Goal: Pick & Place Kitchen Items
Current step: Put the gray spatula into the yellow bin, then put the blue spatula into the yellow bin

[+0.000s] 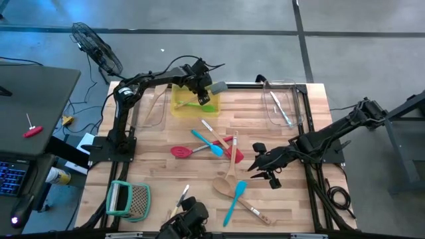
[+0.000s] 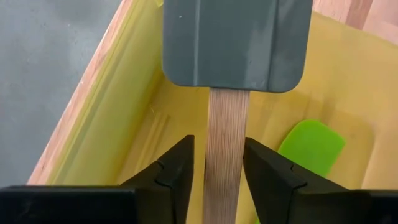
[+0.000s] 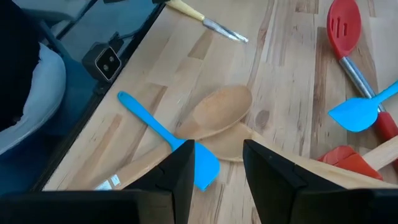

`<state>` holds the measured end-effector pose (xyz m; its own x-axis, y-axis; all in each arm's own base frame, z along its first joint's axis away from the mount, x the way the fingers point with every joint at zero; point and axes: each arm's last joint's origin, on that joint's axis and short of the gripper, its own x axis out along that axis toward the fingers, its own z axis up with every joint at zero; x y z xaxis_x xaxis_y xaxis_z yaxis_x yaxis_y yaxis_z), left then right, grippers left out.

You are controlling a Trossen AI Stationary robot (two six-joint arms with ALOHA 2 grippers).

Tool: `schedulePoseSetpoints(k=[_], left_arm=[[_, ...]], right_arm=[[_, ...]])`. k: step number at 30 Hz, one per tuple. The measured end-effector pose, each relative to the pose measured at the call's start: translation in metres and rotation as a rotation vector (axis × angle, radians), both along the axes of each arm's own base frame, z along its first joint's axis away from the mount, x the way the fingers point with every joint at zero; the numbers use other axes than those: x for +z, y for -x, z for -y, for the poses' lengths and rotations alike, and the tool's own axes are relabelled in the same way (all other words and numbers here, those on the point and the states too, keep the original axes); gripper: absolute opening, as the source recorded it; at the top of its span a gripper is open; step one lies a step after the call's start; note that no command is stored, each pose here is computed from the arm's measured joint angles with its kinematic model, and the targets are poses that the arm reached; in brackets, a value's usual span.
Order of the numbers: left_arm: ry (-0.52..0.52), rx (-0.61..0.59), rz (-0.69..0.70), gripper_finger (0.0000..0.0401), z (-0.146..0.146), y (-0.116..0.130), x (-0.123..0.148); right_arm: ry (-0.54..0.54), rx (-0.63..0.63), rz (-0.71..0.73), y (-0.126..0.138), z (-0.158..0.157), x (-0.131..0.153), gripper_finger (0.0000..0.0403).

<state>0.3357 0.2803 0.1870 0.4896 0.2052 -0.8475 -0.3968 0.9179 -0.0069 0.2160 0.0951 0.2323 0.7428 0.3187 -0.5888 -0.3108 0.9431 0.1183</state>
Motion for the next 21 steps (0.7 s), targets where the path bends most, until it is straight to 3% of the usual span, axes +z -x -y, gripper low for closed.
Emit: schedulePoseSetpoints(k=[10, 21], left_arm=[[0.022, 0.017, -0.008, 0.0232, 0.0011, 0.0008, -0.0007], [0.010, 0.073, -0.103, 0.0242, 0.0091, 0.0056, 0.0042]], right_arm=[[-0.006, 0.005, -0.002, 0.0002, -0.0002, -0.0005, 0.0128], [-0.010, 0.004, 0.004, -0.0002, -0.0003, 0.0001, 0.0128]])
